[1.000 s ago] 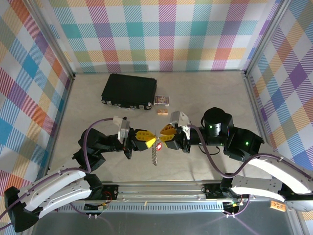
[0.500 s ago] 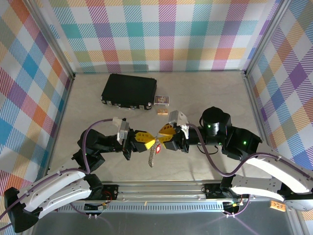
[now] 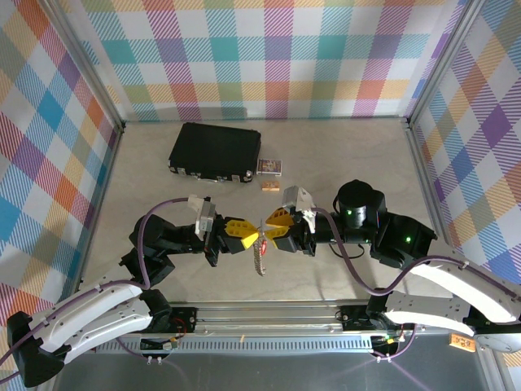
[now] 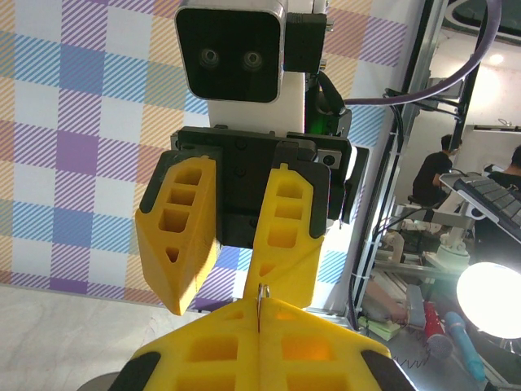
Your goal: Put the keys on the keyring
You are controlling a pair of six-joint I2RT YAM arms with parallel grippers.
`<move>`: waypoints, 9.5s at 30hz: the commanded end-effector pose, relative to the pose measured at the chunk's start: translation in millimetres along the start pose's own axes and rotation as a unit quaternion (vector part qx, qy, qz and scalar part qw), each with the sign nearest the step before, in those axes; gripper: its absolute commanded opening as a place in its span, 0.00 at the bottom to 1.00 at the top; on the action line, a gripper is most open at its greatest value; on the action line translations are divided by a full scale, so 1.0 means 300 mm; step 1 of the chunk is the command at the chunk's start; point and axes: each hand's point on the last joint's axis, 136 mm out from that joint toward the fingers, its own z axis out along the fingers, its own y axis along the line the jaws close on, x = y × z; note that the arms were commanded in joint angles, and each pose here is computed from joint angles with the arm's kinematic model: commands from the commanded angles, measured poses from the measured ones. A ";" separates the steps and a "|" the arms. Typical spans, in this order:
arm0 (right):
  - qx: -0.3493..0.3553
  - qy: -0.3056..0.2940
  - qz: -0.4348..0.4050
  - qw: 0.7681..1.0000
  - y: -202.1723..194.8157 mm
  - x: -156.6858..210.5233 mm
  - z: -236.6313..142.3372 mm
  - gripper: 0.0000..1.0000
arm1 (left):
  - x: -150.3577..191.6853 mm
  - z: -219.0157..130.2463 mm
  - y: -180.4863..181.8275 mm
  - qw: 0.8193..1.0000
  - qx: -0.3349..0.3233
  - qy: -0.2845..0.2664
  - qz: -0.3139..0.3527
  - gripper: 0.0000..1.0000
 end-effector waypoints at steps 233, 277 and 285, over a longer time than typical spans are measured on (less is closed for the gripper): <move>-0.027 0.059 -0.055 0.996 0.038 0.008 -0.008 0.15 | -0.099 0.034 -0.021 0.999 0.009 -0.010 0.052 0.00; -0.014 0.118 -0.071 0.990 0.010 0.066 -0.004 0.00 | 0.065 -0.022 0.063 0.987 -0.079 0.131 0.053 0.30; -0.041 0.183 -0.072 0.980 0.016 0.117 0.023 0.00 | 0.112 -0.028 0.074 0.981 -0.081 0.171 0.042 0.31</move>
